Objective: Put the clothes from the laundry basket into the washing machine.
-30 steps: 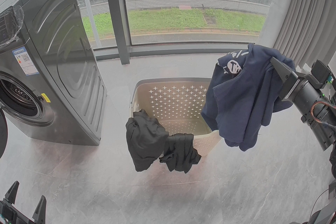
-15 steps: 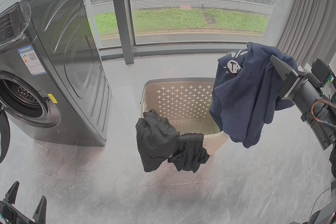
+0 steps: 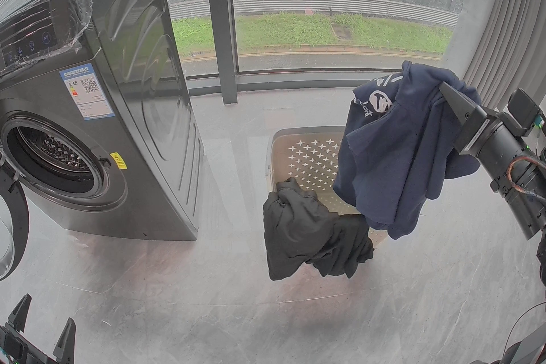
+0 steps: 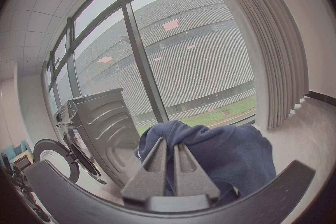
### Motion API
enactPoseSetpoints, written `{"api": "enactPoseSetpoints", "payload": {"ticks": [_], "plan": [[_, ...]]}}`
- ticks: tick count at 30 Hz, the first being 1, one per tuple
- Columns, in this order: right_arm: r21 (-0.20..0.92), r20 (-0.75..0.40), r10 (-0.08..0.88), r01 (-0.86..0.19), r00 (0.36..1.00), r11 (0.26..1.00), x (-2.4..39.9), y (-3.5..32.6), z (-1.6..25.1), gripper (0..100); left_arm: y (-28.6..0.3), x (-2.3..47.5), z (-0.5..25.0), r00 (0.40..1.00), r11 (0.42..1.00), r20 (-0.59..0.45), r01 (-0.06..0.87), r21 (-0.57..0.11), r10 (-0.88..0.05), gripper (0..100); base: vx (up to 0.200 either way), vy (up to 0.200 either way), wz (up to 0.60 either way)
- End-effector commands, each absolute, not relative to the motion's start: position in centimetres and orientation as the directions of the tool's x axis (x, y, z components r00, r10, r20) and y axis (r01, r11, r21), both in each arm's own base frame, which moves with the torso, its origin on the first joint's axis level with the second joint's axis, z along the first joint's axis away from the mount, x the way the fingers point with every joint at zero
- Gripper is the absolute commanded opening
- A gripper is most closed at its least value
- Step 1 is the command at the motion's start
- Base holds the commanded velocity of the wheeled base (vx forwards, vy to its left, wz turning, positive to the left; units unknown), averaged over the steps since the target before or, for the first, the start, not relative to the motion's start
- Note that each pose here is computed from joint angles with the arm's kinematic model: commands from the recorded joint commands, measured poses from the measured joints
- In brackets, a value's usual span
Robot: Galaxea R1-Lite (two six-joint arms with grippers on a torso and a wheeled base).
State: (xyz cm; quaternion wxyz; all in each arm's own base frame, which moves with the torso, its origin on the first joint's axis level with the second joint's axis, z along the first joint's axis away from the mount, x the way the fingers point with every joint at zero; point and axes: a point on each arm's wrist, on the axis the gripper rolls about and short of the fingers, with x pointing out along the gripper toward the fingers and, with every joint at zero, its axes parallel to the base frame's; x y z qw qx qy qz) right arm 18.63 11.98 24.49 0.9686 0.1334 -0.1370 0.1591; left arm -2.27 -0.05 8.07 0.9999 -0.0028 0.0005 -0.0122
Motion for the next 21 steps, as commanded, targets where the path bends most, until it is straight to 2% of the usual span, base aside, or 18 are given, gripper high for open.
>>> {"api": "enactPoseSetpoints", "payload": {"ticks": [1,2,8,21], "plan": [[0.218,0.320,0.272,-0.350,0.908,0.911,18.63,12.00,24.82,0,-0.05,-2.29,7.59,1.000,1.000,0.002,0.025,-0.006,-0.025,100,0.000,0.200,0.00],[0.219,0.321,0.272,-0.351,0.907,0.911,18.68,12.03,24.87,0,-0.05,-2.28,7.55,1.000,1.000,0.000,0.025,-0.006,-0.025,100,0.000,0.200,0.00],[0.220,0.331,0.273,-0.355,0.903,0.909,18.75,12.09,24.89,0,-0.04,-2.29,7.59,1.000,1.000,0.002,0.023,-0.006,-0.023,100,0.000,0.000,0.00],[0.219,0.321,0.272,-0.351,0.907,0.911,18.78,12.09,24.59,0,-0.04,-2.28,7.55,1.000,1.000,0.000,0.023,-0.006,-0.023,100,-0.200,0.000,0.00]]}}
